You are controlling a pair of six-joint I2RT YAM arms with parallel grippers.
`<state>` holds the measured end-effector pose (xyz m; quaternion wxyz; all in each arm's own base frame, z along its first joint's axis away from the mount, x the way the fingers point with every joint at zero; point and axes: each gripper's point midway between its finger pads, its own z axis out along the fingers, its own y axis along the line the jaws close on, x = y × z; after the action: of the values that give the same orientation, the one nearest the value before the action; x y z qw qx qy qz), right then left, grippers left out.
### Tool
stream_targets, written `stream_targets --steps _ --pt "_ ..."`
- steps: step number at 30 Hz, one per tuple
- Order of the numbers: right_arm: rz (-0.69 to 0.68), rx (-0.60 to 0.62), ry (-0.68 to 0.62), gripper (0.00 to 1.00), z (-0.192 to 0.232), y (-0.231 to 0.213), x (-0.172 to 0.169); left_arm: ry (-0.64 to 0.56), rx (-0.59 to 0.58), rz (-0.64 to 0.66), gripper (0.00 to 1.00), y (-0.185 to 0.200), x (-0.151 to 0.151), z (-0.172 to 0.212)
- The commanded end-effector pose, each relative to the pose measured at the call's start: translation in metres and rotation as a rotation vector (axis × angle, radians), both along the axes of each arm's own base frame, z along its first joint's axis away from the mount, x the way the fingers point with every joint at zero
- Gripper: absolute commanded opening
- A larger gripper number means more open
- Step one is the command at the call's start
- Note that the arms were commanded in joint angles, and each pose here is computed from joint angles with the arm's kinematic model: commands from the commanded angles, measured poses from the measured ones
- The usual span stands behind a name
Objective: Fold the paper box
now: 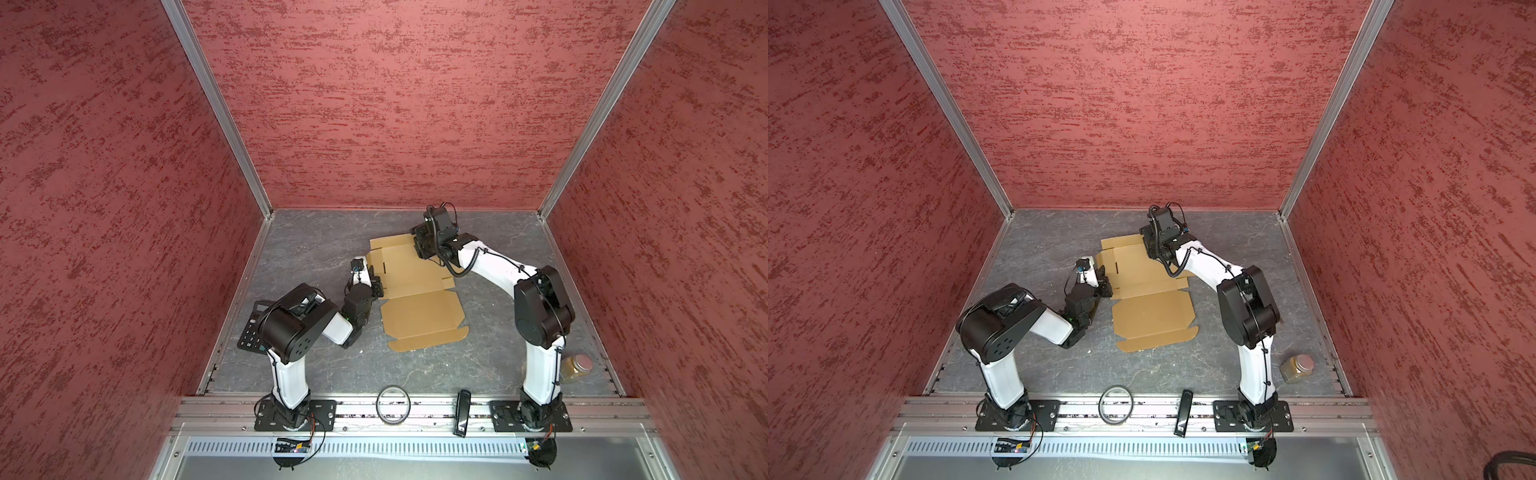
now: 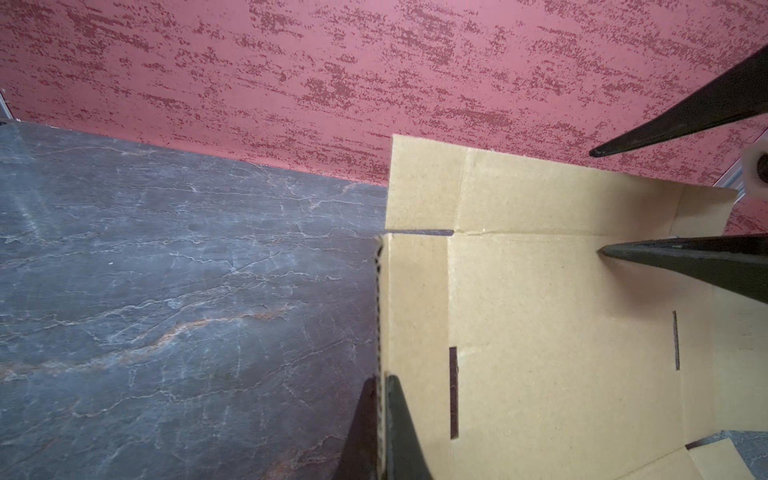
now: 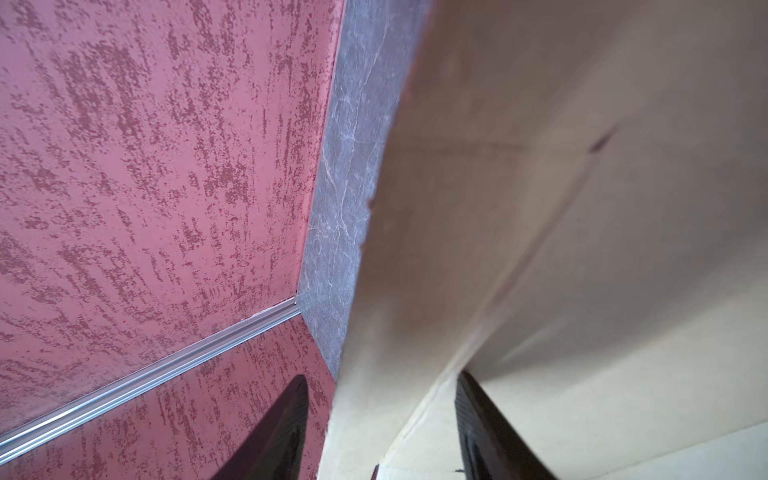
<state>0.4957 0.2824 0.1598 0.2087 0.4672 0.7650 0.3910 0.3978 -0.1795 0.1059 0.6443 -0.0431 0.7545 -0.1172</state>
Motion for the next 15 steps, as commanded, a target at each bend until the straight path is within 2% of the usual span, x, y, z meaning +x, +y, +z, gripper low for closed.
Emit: stream_targets --steps 1,15 --pt "-0.085 0.051 0.011 0.53 0.0023 -0.0048 0.0091 -0.013 0.018 0.011 0.0 0.002 -0.0013 -0.0012" --pt "-0.089 0.05 0.0 0.41 0.0049 -0.0052 0.0099 -0.018 0.019 0.01 0.0 -0.0006 -0.0008 -0.0002"
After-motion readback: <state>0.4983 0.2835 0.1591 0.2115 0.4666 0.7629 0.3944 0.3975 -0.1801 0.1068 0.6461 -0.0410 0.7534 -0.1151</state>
